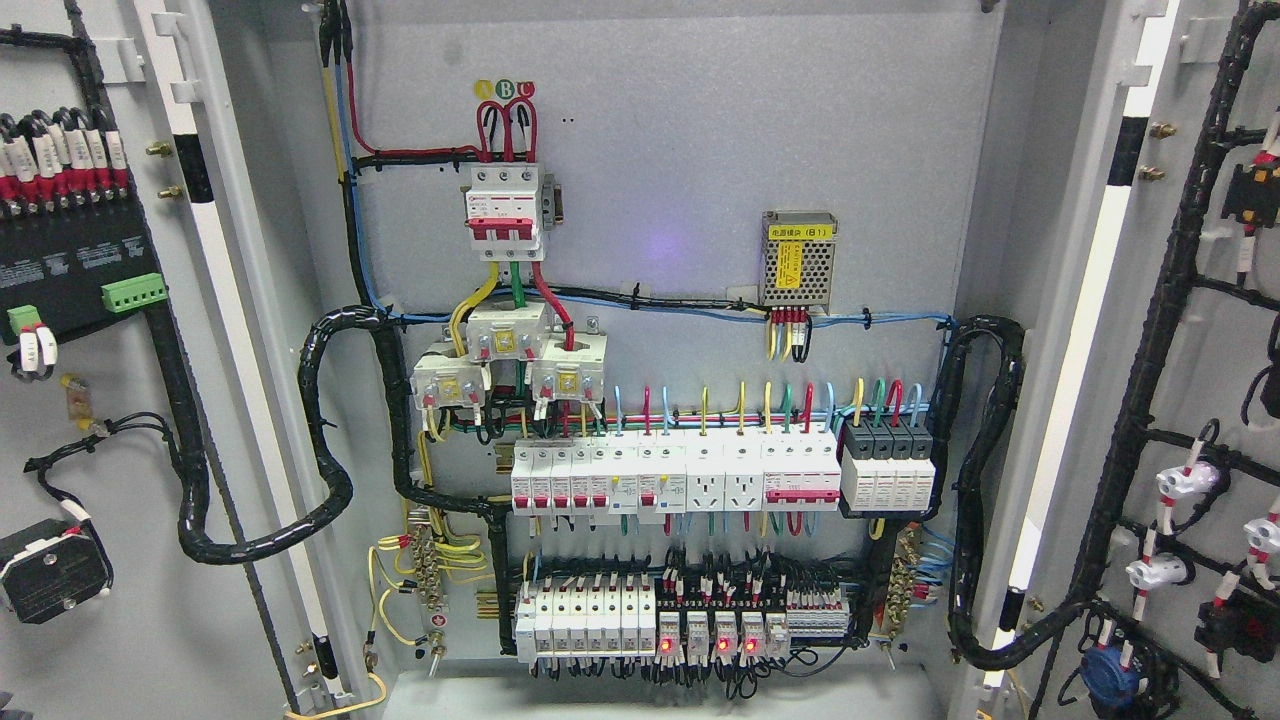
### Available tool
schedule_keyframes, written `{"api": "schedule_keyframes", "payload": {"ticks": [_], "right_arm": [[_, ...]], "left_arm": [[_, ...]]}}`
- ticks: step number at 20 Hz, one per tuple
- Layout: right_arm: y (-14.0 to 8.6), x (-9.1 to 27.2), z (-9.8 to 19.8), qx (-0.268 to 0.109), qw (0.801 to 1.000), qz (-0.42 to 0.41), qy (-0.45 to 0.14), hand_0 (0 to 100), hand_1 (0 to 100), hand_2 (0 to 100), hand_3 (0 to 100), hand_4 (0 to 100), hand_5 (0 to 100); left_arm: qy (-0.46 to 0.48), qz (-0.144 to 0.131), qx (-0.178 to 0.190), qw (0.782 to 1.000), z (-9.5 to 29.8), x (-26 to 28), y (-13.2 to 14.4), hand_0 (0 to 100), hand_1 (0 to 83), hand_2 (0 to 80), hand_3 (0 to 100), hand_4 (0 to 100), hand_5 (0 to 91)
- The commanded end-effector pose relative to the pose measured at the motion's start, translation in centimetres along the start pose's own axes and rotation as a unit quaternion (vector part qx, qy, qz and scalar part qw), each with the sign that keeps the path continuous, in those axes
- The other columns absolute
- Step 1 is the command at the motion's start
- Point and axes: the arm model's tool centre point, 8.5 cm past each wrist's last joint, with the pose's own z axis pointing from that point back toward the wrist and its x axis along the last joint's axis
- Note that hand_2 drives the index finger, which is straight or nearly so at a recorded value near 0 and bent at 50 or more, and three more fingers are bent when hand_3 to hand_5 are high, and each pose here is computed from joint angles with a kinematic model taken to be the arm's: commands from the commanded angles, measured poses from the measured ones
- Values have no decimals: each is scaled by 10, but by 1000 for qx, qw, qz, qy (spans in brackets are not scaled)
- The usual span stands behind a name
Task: Open door with both hands
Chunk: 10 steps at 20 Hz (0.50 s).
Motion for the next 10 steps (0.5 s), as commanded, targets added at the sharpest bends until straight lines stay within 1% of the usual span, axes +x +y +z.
{"api": "schedule_keyframes", "payload": {"ticks": [1,6,10], "right_arm": [[-3,3,2,-6,1000,5,-2,191,0,0,0,0,0],[6,-1,3,5,1000,-7,4,191,0,0,0,0,0],[14,0,5,21,1000,-14,12,191,0,0,0,0,0]], "left_arm": [[4,-11,15,1000,-4,-1,15,0,0,0,0,0,0],[5,-15,19,1000,-6,-2,20,0,0,0,0,0,0],[4,-15,22,1000,-9,-3,21,0,0,0,0,0,0]]}}
